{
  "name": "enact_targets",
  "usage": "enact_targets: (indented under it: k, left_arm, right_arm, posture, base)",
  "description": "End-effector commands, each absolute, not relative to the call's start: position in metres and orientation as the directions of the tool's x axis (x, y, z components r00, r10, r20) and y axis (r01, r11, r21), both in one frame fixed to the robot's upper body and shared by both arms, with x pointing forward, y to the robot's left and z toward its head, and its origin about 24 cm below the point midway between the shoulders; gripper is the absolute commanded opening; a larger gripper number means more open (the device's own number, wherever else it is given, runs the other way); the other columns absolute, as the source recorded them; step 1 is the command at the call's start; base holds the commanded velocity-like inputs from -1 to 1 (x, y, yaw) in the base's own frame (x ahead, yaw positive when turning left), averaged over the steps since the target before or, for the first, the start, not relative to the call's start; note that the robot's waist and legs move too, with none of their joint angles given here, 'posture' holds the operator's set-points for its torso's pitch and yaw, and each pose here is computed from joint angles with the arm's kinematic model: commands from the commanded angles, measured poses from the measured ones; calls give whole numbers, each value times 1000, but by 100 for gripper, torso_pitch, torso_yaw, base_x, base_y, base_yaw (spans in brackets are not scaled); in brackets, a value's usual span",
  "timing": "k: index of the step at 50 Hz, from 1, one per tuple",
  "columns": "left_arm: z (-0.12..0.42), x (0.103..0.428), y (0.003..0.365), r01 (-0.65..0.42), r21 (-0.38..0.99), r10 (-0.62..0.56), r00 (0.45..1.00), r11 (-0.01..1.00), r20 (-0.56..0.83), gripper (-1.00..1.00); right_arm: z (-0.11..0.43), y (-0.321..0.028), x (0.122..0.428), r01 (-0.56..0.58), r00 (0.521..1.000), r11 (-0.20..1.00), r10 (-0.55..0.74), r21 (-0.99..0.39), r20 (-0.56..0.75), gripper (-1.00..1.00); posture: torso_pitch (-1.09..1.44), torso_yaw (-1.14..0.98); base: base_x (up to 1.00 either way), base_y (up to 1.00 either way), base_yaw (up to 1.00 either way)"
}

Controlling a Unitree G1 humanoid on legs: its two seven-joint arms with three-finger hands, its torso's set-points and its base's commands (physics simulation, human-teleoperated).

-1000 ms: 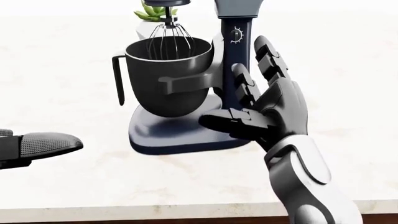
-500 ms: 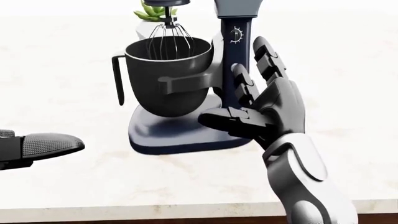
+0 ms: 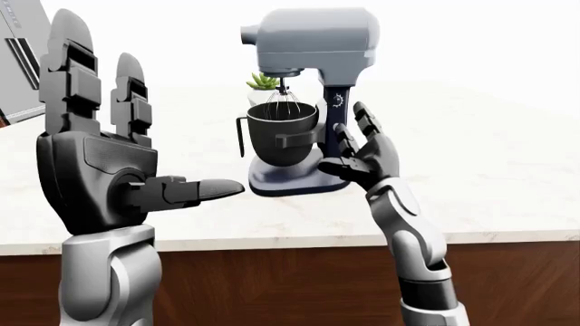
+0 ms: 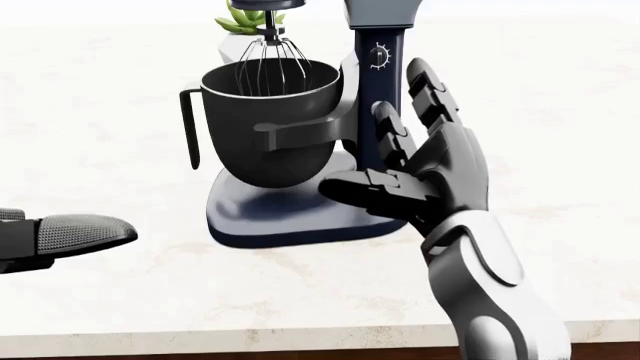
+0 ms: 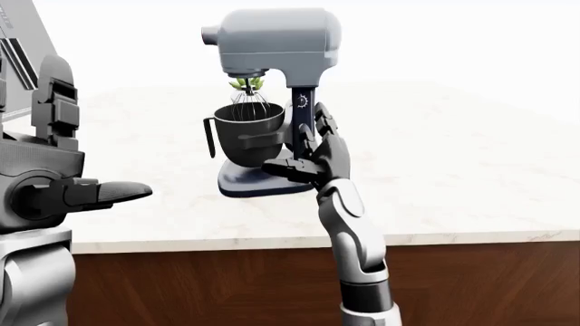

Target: Open the stand mixer head.

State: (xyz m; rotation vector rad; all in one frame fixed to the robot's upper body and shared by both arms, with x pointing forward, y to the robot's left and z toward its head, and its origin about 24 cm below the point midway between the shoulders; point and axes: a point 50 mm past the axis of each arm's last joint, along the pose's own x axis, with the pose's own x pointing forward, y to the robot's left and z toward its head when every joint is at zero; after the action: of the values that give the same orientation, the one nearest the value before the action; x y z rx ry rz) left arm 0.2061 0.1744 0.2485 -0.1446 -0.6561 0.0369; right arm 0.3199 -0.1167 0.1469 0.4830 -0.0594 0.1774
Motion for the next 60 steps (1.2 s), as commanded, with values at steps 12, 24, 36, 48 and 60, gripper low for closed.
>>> enact_targets:
  k: [12,24,36,48,60]
  left_arm:
    - [256,203,174,22,-140,74,761,990,644,100]
    - [255,203,173,22,-142,75,763,990,643,100]
    - [255,203,173,22,-140,74,763,990,642,99]
    - [254,204,173,20,-141,75,764,990,641,99]
    - [254,203,173,20,-140,76,764,990,640,100]
  right_arm:
    - [166,-115,323,-227,969,865,157,448,188,100]
    - [167,-114,327,-228,969,864,156,450,191,100]
    - [166,-114,330,-227,969,865,156,448,190,100]
    - [164,-114,334,-222,970,866,152,448,187,100]
    - [160,-115,335,-214,973,868,148,449,177,100]
  posture:
    - [-41,0]
    - [-41,0]
    - [-41,0]
    - [-41,0]
    - [-41,0]
  base:
    - [0,0,0]
    - [0,0,0]
    - [0,0,0]
    - [0,0,0]
    - [0,0,0]
